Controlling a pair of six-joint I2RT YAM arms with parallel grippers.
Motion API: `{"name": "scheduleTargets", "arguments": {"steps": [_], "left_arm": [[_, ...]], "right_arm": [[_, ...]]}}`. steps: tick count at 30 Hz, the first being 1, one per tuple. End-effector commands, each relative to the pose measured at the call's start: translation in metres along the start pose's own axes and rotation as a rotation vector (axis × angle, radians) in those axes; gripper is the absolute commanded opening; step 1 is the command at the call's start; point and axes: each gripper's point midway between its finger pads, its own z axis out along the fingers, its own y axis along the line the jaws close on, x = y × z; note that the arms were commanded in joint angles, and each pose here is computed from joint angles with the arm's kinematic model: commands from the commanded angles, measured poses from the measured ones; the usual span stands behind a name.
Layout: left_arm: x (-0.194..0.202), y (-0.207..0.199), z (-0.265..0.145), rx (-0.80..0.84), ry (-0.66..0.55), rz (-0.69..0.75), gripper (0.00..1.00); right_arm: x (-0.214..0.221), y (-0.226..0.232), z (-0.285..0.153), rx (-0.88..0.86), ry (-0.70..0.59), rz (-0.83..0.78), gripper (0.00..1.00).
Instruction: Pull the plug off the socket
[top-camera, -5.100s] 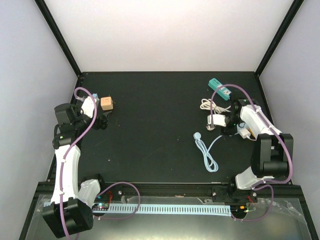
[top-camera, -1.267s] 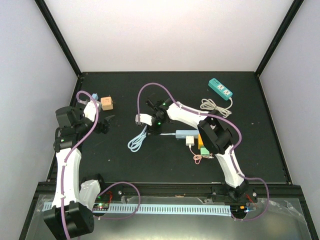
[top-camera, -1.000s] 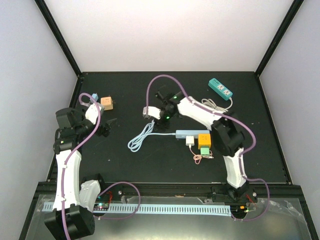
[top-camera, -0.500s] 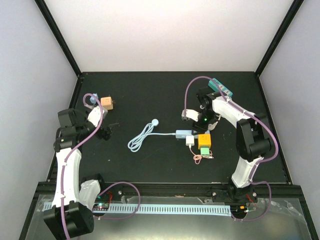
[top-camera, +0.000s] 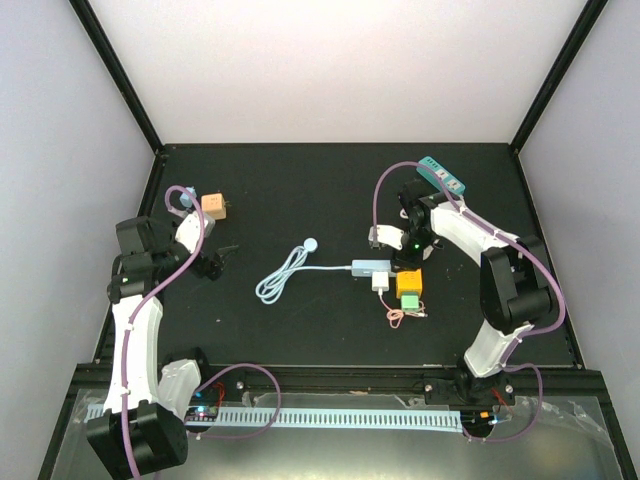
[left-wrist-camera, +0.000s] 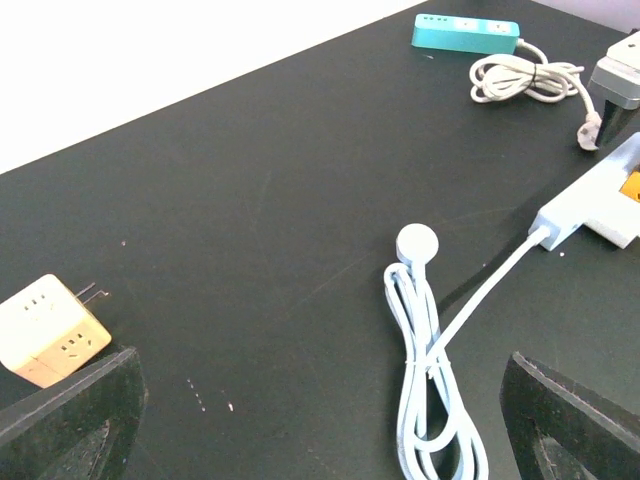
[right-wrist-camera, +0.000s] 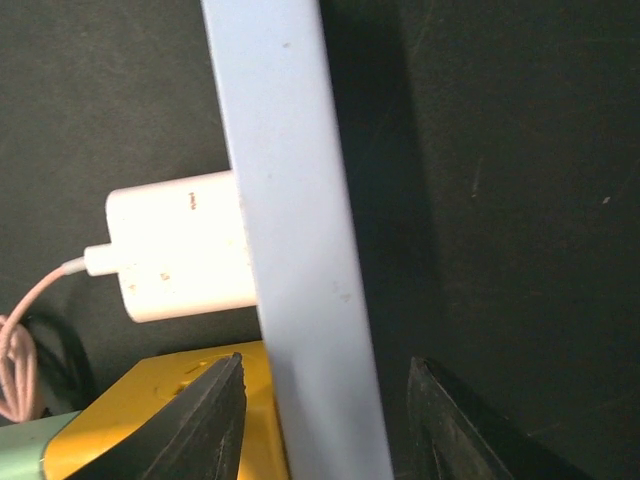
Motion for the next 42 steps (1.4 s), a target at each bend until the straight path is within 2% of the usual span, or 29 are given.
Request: {"name": "scheduleTargets", "arguments": {"steps": [1,11,17,30,42], "left_arm": [[-0.008,-0.006,-0.001,0.026,-0.036,0.017,0.99],[-0.006,-0.005,0.001,0.024,-0.034,0.011,0.99],[-0.004,-0.006,0.002,0.031,-0.035,0.003,0.99],[0.000,-0.006,0.003,0.034,-0.028,-0.009,0.99],[-0.001,-0.007,0.003,0.038,-0.031,-0.009,0.99]], "right_arm": [[-0.006,-0.015,-0.008,0.099,-0.026,-0.020,0.47],[0.000,-0.008,0.000,0.087,0.004,-0.073,0.43],[-0.002,0.006,-0.005,0.053,-0.015,-0.099,0.44],[0.000,0.004,0.015,0.087,0.049,-0.114,0.44],[0.002,-0.016,0.023,0.167,0.078,-0.098,0.34]]}}
